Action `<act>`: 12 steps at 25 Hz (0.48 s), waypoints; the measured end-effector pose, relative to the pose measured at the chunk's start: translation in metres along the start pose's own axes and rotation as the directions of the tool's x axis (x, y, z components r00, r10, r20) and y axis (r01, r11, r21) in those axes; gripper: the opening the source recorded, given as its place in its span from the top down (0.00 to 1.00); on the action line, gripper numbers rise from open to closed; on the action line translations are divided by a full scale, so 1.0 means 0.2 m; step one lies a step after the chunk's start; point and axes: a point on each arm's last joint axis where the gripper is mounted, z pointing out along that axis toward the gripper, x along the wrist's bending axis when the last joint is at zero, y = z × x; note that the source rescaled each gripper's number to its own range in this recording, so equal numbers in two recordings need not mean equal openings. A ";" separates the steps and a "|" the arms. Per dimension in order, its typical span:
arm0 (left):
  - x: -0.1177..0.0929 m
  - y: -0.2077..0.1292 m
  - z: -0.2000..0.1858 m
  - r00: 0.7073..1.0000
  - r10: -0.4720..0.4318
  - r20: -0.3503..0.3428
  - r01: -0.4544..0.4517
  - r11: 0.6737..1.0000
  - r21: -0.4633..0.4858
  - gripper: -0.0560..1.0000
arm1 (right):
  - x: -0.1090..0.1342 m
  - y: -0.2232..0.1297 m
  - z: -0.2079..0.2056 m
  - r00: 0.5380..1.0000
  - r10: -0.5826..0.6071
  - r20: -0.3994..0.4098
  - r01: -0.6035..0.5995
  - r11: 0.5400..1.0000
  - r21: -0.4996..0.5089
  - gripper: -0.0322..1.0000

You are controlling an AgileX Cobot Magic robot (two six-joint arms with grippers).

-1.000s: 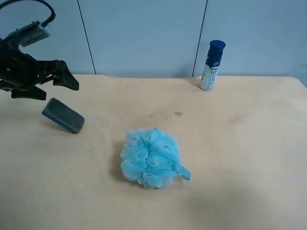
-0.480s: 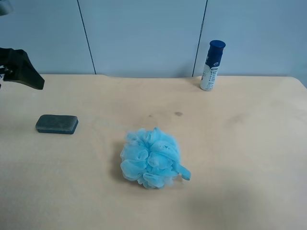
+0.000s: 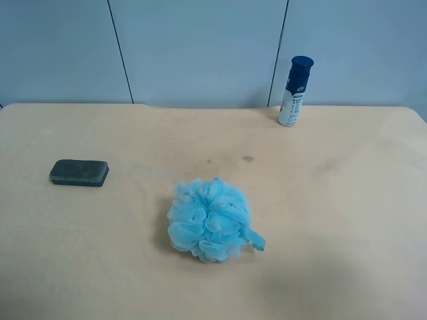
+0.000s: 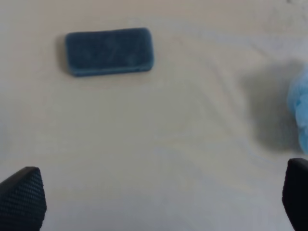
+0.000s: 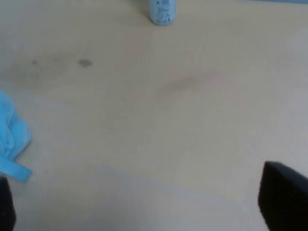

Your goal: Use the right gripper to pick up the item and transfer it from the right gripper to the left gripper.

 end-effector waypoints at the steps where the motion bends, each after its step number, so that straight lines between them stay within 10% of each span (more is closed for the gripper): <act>1: 0.00 -0.03 -0.04 1.000 0.001 -0.010 -0.002 1.000 -0.012 0.01 | 0.00 0.00 0.00 1.000 0.000 0.000 0.000 1.000 0.000 0.00; 12: -0.03 -0.40 -0.22 0.998 0.005 -0.067 -0.015 0.989 -0.150 0.01 | 0.00 0.00 0.00 1.000 0.000 0.000 0.000 1.000 0.000 0.00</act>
